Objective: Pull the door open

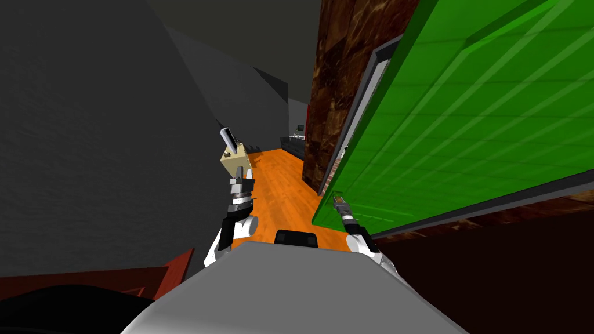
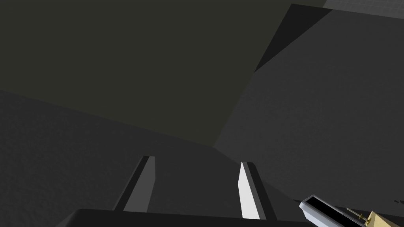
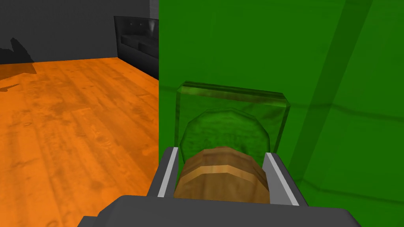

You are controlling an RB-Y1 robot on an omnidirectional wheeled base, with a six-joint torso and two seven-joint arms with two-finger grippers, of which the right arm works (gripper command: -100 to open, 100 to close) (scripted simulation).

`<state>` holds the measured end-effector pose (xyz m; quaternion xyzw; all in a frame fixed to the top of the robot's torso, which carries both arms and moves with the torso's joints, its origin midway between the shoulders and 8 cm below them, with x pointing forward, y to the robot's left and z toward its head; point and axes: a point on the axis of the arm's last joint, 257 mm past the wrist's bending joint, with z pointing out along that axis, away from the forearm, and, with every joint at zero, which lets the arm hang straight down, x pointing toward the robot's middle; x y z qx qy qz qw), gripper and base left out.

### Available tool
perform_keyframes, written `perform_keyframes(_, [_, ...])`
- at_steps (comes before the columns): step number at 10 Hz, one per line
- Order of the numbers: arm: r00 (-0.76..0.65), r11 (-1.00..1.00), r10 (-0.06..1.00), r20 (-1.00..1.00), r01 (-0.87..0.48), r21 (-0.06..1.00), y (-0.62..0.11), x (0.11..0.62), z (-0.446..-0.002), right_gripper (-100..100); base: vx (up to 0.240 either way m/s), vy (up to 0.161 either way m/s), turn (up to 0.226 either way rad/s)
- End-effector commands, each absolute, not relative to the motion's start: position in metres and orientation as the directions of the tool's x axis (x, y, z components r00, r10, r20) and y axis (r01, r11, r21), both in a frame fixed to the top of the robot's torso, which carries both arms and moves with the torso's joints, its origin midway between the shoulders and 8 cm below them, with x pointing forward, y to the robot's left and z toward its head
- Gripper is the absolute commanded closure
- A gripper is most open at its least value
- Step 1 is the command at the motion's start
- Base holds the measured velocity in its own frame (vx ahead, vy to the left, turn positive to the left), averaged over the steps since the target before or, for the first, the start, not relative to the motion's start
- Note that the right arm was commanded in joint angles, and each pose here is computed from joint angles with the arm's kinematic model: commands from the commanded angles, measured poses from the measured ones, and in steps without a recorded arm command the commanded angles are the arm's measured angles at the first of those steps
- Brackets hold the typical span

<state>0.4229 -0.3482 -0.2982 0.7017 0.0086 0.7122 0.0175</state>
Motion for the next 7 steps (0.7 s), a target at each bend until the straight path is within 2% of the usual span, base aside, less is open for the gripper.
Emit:
perform_keyframes(1, [-0.022, -0.999, 0.044, 0.999, 0.018, 0.044, -0.345, 0.407, -0.295, 100, 0.010, 0.008, -0.124])
perform_keyframes(7, [-0.012, -0.990, 0.019, 1.000, 0.137, 0.020, -0.318, 0.363, -0.296, 100, -0.006, -0.002, -0.085])
